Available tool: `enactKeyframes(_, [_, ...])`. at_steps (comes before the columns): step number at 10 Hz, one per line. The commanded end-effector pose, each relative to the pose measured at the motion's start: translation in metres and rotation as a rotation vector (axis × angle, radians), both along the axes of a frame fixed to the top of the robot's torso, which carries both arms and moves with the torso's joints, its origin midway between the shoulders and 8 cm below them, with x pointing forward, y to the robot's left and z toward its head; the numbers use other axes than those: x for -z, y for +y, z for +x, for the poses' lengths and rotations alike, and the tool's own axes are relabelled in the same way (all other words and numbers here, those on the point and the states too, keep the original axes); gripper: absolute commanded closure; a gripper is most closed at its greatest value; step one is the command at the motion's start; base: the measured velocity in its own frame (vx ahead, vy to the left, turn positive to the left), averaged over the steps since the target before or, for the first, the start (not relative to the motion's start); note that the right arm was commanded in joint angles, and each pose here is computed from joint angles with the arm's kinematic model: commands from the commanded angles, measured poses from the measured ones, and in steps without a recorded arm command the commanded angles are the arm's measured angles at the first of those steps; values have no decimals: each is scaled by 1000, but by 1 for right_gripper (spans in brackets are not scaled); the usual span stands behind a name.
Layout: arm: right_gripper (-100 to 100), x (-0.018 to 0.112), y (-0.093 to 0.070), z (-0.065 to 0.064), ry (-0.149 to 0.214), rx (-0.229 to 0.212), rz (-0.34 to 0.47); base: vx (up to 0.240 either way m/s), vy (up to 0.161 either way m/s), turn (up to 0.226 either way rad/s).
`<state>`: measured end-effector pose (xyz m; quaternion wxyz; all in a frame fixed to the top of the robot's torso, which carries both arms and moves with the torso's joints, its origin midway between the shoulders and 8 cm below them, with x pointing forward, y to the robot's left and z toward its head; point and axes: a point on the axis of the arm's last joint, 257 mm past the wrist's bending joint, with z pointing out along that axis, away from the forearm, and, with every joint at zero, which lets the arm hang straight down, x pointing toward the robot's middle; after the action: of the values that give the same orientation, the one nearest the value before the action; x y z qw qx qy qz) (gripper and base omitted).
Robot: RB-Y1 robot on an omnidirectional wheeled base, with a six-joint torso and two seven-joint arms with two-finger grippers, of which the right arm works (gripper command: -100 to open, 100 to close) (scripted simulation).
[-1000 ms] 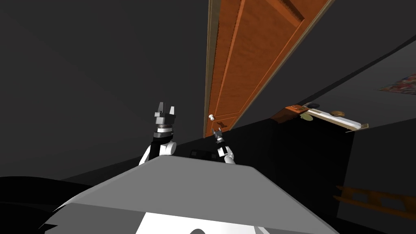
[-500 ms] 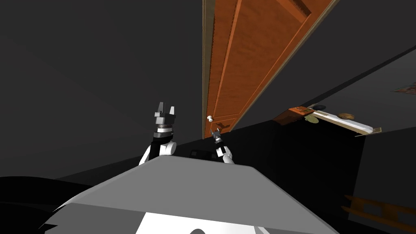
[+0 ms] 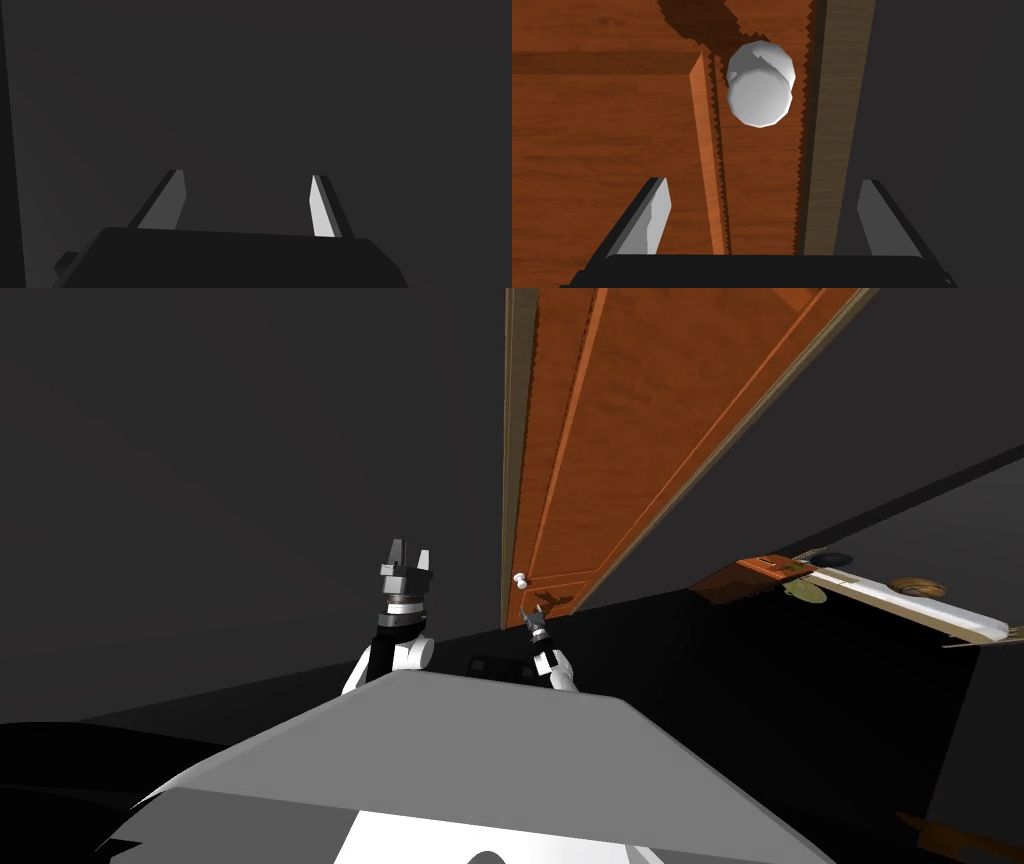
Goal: Pull the door open
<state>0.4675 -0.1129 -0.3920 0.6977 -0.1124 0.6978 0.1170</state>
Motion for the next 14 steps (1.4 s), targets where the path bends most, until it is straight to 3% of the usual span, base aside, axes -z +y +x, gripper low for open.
enactKeyframes(1, [-100, 3, -29, 2, 6, 48, -9, -127, 123, 260])
enactKeyframes(2, [-100, 3, -29, 2, 6, 48, -9, -103, 82, 70])
enactKeyframes(5, [-100, 8, -92, 1, 13, 164, -20, -53, 96, 304])
enactKeyframes(8, [-100, 9, -134, -2, 15, 248, -21, 46, 75, 311])
enactKeyframes(11, [-100, 7, -180, -7, 13, 345, -17, 100, -3, 315])
enactKeyframes(14, [-100, 4, -212, -13, 6, 420, -6, 130, -77, 277])
